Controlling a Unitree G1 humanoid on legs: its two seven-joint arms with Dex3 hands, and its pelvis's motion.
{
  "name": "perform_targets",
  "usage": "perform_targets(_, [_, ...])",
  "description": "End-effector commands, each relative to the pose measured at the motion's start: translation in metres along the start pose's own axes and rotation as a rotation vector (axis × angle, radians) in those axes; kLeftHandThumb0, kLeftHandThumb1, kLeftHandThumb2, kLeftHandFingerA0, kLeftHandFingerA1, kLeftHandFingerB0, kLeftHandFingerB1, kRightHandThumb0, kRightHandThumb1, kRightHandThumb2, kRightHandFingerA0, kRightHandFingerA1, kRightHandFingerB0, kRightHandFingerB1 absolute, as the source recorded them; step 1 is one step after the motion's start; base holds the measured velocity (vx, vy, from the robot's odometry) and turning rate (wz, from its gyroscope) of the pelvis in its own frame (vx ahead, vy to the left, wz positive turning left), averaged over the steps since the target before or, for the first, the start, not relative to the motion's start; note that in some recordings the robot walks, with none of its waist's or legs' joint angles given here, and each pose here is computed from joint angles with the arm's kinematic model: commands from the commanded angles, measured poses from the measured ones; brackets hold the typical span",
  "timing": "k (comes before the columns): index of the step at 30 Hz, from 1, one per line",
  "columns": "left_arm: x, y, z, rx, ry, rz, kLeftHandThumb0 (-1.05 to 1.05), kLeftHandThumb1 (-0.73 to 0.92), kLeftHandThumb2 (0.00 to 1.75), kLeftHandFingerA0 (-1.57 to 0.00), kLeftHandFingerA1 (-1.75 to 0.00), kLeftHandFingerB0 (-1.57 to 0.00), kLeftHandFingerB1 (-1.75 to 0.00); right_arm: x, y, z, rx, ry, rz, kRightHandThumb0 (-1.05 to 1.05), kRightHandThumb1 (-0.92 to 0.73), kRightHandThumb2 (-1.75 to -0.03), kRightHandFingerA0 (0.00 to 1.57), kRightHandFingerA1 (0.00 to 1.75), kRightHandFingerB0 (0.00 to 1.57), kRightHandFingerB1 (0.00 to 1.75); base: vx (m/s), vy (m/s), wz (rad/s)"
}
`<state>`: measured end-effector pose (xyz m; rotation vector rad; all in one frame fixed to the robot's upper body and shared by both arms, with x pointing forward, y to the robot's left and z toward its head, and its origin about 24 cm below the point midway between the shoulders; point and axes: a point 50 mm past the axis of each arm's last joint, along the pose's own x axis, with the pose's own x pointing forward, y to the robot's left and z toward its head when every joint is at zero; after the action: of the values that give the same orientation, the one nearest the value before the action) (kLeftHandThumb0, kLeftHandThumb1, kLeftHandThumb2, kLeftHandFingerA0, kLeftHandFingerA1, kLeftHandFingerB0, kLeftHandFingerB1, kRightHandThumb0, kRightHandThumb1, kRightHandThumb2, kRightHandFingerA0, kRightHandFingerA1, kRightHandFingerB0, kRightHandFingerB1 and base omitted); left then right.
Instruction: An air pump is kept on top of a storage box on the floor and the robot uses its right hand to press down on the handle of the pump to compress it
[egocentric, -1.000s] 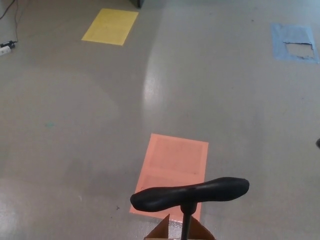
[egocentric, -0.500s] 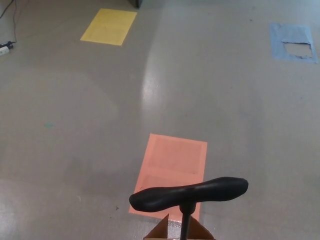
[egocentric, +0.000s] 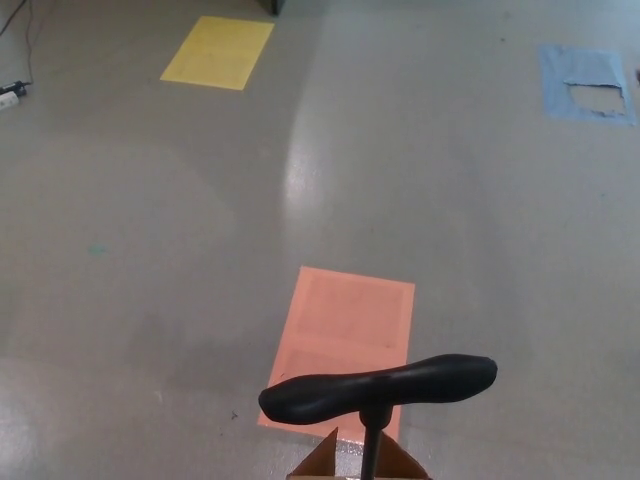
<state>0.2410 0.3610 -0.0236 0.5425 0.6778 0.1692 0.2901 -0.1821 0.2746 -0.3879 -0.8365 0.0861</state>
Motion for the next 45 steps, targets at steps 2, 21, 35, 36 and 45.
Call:
perform_targets(2, [-0.007,0.007,-0.006,0.046,-0.06,-0.035,-0.81,0.86,1.14,-0.07,-0.26,-0.06,-0.18,-0.004,0.079,0.129,-0.175,-0.343,0.97,-0.86,-0.84,-1.21,0.0,0.14,0.0,0.13,0.0,0.0,0.0])
perform_targets(21, [-0.01,0.007,-0.009,0.044,-0.088,-0.062,-0.81,0.87,1.15,-0.06,-0.27,-0.05,-0.18,-0.037,0.131,0.095,-0.158,-0.212,1.25,-0.9,-0.83,-1.2,0.0,0.15,0.0,0.14,0.0,0.0,0.0])
perform_targets(35, [-0.012,0.007,-0.018,0.031,-0.057,-0.065,-0.79,0.84,1.14,-0.06,-0.31,-0.05,-0.21,-0.078,0.14,0.053,-0.098,0.006,1.327,-0.86,-0.83,-1.21,0.0,0.18,0.0,0.16,0.0,0.0,0.0])
perform_targets(36, [-0.012,0.007,-0.017,0.029,-0.063,-0.066,-0.79,0.84,1.14,-0.06,-0.31,-0.05,-0.21,-0.08,0.14,0.05,-0.102,0.02,1.326,-0.86,-0.83,-1.21,0.0,0.18,0.0,0.16,0.0,0.0,0.0])
perform_targets(45, [-0.012,0.006,-0.015,0.036,-0.085,-0.072,-0.78,0.86,1.16,-0.06,-0.34,-0.05,-0.22,-0.114,0.152,0.008,-0.108,0.184,1.335,-0.86,-0.84,-1.21,0.0,0.19,0.0,0.17,0.0,0.0,0.0])
